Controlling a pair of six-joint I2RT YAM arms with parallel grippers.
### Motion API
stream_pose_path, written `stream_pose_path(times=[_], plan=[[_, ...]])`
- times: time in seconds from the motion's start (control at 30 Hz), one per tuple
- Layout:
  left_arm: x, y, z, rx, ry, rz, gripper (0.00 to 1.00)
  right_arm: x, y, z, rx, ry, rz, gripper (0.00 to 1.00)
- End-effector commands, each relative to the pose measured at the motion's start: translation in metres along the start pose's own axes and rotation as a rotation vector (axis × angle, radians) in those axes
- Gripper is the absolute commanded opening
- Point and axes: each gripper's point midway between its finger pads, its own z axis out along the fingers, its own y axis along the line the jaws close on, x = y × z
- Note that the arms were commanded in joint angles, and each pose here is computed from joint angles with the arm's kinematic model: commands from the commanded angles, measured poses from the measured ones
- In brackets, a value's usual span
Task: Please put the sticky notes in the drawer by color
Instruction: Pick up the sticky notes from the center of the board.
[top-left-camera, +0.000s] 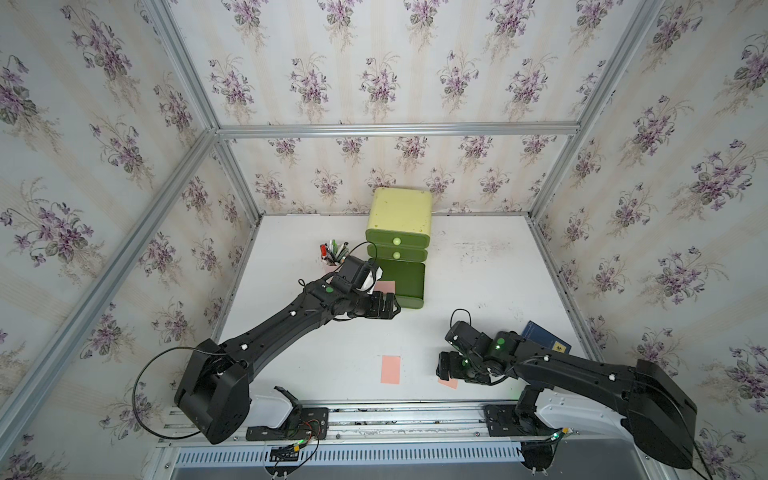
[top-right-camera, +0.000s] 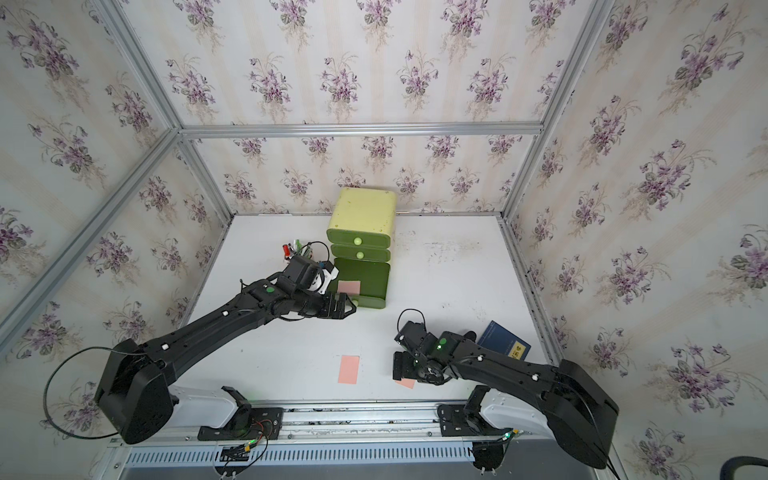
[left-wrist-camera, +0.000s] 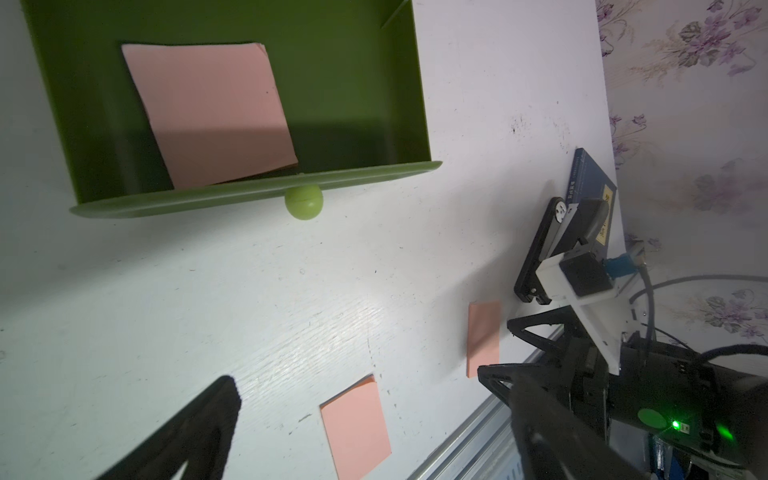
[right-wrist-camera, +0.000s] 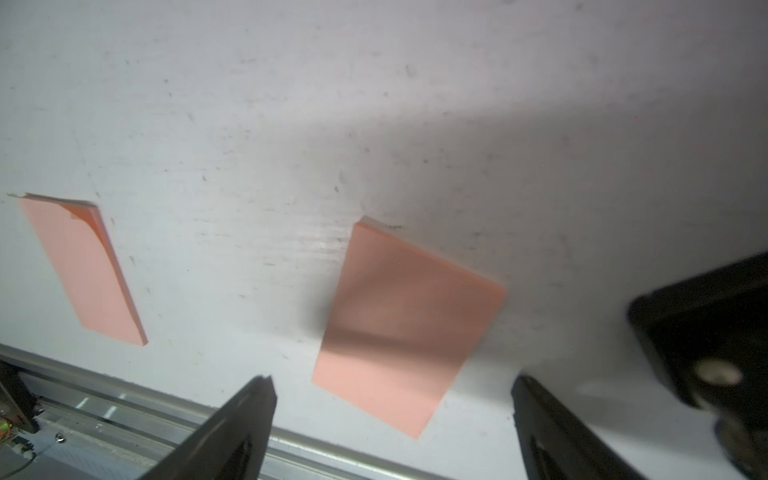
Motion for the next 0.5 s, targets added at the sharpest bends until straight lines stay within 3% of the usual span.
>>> stream_pose_path(times=[0.0,0.47], plan=[[0.003,0.006,0.001,-0.024,0.001,0.013,1.00,-0.003,-0.009,0.005,0.095,0.006,-0.037,0.88],[0.011,0.017,0.012,-0.053,0.031,0.019,1.00,-0.002,0.006,0.035,0.180,0.103,-0.183,0.72]])
